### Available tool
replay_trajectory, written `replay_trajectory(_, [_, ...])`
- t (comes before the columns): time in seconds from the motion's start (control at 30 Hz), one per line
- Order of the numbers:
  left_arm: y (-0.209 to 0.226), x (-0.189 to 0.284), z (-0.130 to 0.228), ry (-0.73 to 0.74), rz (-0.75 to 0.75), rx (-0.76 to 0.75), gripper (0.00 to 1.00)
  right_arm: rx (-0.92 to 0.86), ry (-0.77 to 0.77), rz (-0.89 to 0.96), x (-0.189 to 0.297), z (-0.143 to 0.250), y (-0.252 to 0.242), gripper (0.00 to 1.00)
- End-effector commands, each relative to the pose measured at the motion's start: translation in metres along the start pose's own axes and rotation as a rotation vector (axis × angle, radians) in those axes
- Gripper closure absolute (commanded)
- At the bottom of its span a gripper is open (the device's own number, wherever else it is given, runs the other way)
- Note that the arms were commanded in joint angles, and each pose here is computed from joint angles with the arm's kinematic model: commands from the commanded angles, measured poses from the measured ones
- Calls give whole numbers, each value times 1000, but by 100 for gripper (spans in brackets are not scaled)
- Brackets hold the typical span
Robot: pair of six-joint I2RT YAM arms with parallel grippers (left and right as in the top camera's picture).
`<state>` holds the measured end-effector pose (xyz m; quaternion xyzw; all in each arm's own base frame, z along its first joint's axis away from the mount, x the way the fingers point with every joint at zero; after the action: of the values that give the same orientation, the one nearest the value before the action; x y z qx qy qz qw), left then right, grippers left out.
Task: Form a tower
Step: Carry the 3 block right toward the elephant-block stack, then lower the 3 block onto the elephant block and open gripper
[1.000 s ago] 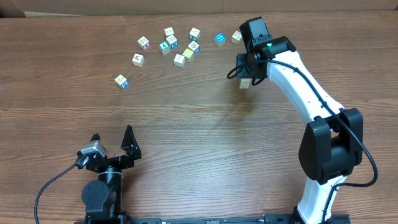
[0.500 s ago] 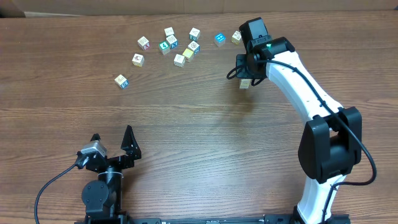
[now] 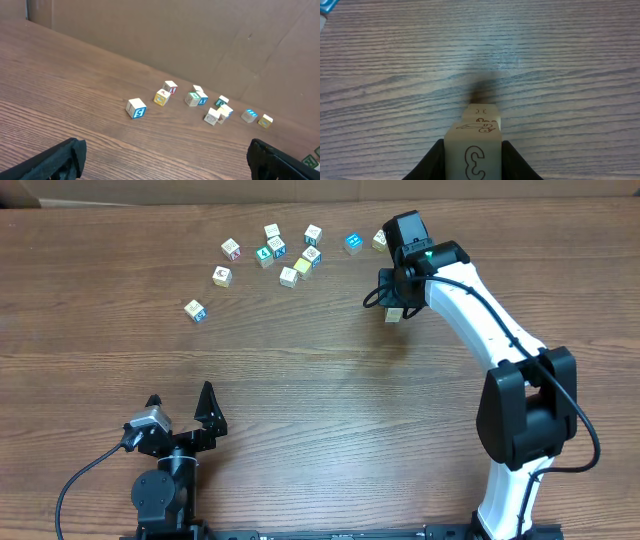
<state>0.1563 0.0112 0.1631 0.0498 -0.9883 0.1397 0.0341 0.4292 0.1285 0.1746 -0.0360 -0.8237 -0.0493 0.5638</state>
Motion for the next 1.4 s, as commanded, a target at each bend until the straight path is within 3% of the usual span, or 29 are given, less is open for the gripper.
replay_trajectory(0.0, [-1, 0, 0, -4, 9, 6, 1, -5, 18, 21, -12, 0, -7, 73])
replay_trajectory(1.07, [-1, 0, 0, -4, 9, 6, 0, -23, 33, -13, -12, 1, -6, 73])
replay_trajectory(1.37, [-1, 0, 0, -4, 9, 6, 1, -22, 33, -13, -12, 1, -6, 64])
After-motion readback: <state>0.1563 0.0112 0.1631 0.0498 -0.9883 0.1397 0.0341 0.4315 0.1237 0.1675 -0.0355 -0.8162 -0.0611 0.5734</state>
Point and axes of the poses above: each gripper's point midway between its finger pads, its own x axis back along the fingers, its own y axis along the line the jaws close on, z = x × y, the point moved 9 cm from there along x, back along the fingers, and after that the axes turned 5 degrees about -x, right-handed, at the moved point
